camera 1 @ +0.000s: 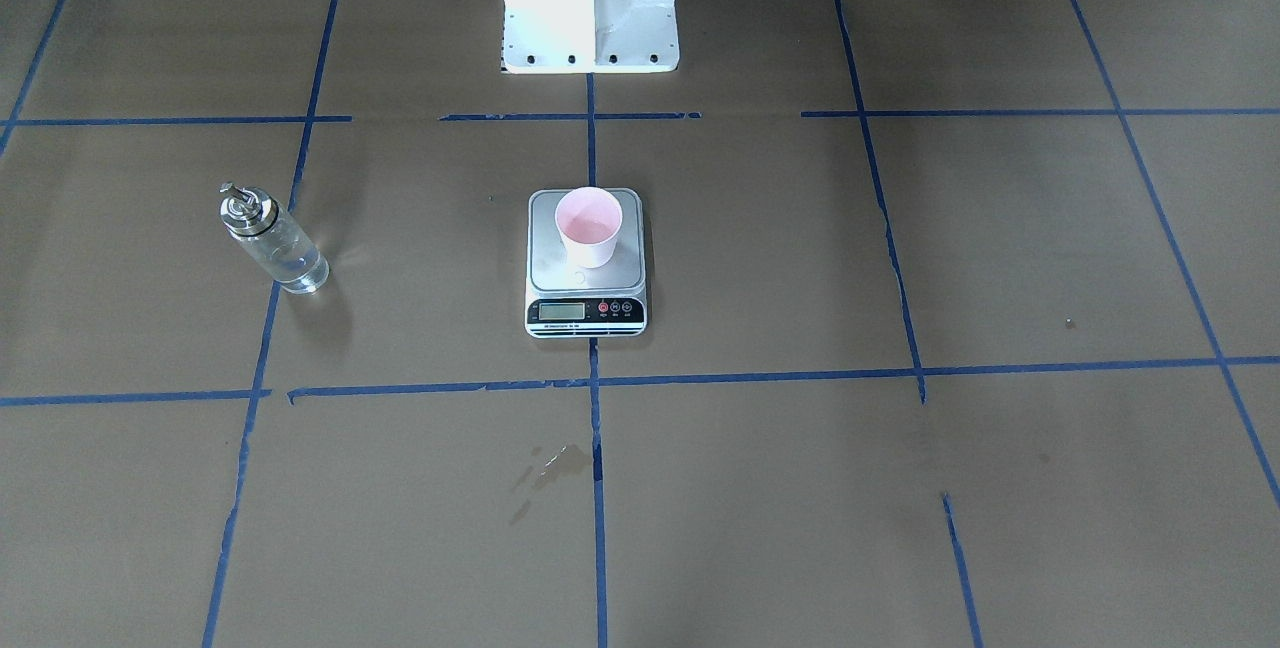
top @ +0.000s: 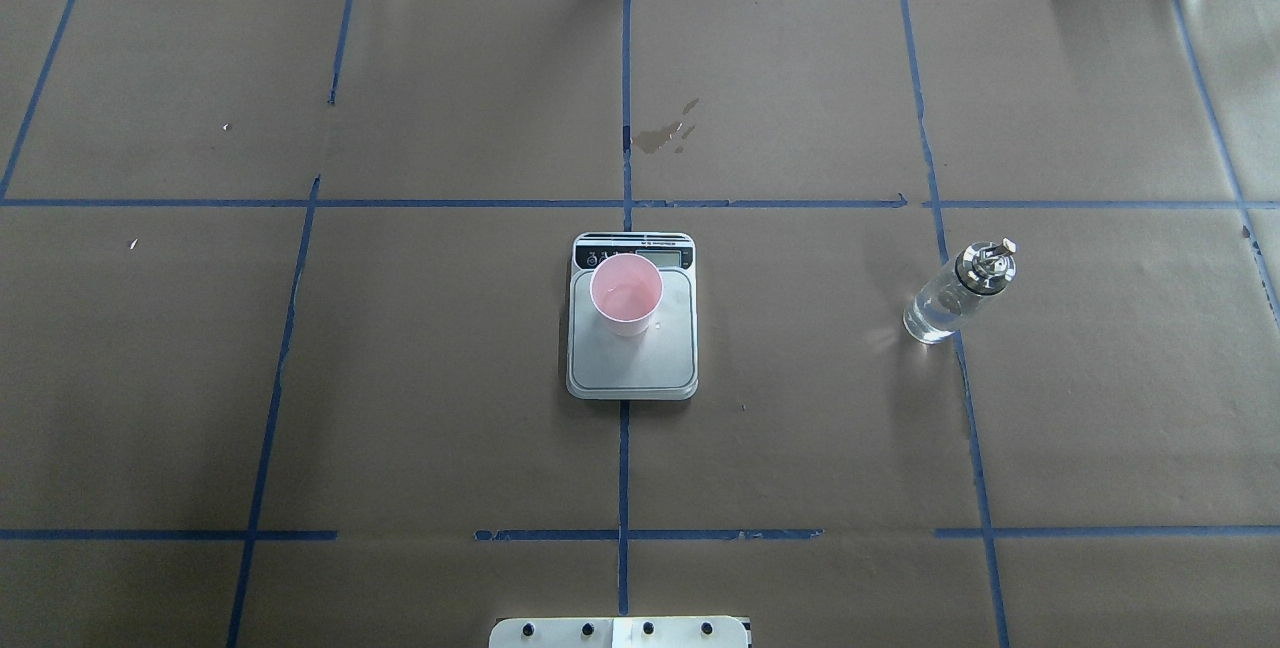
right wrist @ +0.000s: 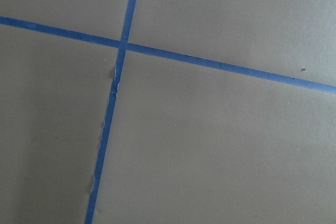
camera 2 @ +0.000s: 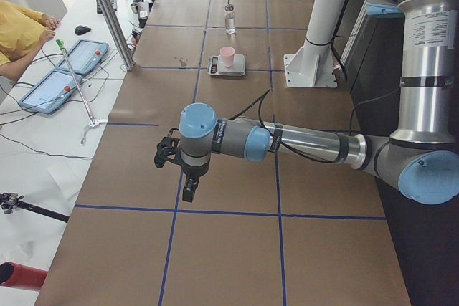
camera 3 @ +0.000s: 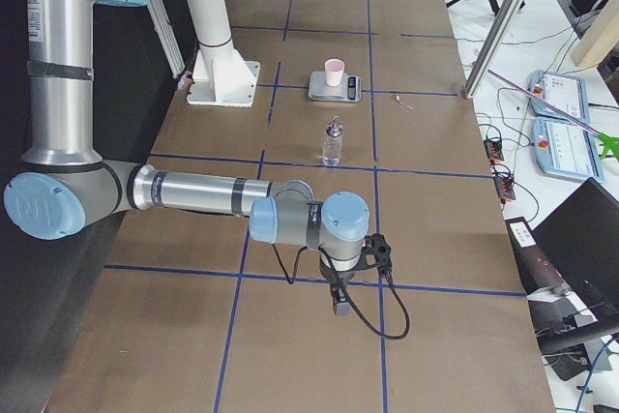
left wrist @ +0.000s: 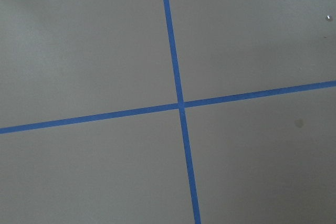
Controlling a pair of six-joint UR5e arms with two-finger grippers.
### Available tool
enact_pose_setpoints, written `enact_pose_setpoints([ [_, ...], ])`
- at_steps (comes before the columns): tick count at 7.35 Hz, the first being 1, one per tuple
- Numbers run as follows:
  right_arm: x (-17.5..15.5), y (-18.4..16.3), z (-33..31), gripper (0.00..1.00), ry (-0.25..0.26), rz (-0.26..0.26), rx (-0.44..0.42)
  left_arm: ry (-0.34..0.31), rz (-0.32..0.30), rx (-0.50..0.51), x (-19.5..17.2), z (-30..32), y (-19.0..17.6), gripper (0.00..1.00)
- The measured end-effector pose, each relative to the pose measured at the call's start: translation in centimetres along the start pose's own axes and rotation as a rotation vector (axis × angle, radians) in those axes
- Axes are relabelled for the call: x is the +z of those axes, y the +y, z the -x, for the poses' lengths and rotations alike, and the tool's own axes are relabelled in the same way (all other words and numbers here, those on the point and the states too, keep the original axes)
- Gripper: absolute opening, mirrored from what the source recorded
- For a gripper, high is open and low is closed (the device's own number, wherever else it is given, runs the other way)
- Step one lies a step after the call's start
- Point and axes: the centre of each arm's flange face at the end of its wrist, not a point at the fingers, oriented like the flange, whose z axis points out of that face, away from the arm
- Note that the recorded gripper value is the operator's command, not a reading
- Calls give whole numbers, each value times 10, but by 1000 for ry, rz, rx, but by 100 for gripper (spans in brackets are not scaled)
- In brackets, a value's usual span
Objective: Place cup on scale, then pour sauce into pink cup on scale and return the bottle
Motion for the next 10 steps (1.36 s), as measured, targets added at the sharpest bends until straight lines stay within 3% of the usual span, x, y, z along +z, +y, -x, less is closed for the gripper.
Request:
enact_pose_setpoints([
  [2, 8, 3, 7, 100, -30, -19, -42, 0, -5, 7, 2, 2, -1, 100],
  [5, 14, 3, 12, 100, -37, -26, -68, -5, -22, 22, 3, 3, 1, 100],
  [10, 21, -2, 21, 100, -43, -11, -78, -2, 10, -13, 19, 17, 9, 100],
])
